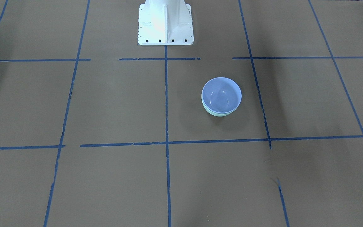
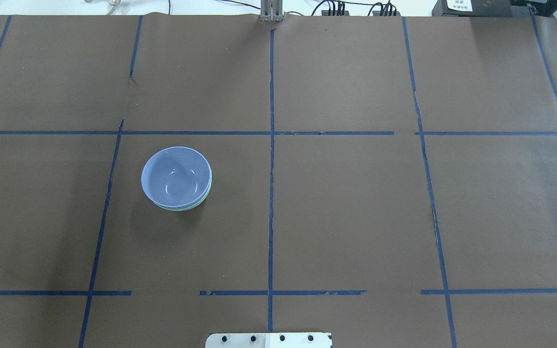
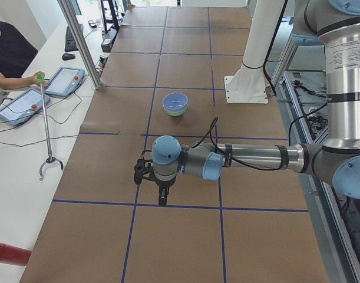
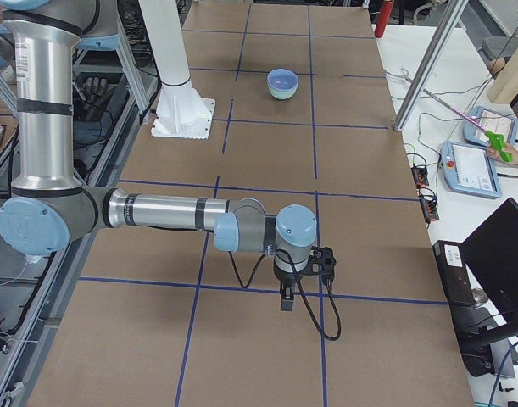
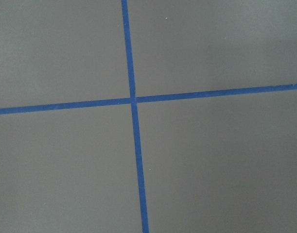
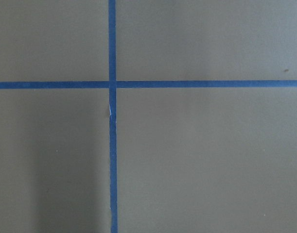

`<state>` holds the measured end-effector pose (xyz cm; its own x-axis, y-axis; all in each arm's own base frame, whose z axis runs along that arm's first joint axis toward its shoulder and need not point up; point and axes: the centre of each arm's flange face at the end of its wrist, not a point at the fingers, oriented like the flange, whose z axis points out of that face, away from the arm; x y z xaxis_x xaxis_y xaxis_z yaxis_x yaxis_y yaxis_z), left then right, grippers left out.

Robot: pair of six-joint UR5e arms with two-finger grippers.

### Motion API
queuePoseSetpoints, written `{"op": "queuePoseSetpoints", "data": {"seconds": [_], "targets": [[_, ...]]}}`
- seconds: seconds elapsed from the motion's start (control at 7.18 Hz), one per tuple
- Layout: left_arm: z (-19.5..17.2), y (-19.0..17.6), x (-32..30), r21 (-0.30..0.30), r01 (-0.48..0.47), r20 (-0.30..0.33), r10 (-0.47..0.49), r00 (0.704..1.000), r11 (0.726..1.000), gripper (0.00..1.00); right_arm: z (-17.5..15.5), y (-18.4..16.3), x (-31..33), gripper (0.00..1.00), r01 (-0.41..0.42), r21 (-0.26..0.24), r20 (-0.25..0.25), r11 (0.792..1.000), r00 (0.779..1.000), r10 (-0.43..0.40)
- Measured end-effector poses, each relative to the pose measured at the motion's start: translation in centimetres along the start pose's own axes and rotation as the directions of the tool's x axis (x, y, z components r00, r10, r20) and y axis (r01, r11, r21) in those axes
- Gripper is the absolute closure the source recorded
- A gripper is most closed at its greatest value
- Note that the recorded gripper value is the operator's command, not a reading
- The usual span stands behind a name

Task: Stack blue bowl on green bowl

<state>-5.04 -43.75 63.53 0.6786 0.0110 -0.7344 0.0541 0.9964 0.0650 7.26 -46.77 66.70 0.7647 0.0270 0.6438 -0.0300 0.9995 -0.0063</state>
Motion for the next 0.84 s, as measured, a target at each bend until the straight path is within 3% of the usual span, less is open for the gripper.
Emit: {"op": "queuePoseSetpoints", "data": {"seconds": [0.56,0.84], "targets": [[-1.1,1.2,-3.7,-0.058,0.013,0.073,-0.009,0.997,0.998,0.0,0.0,0.0,0.0,0.0,0.0,0.0,0.001,1.0,1.0,0.0],[-1.3,1.4,-4.2,-0.076,0.005,0.076,0.001,0.997,0.997,0.0,0.0,0.0,0.0,0.0,0.0,0.0,0.001,1.0,1.0,0.0]]}}
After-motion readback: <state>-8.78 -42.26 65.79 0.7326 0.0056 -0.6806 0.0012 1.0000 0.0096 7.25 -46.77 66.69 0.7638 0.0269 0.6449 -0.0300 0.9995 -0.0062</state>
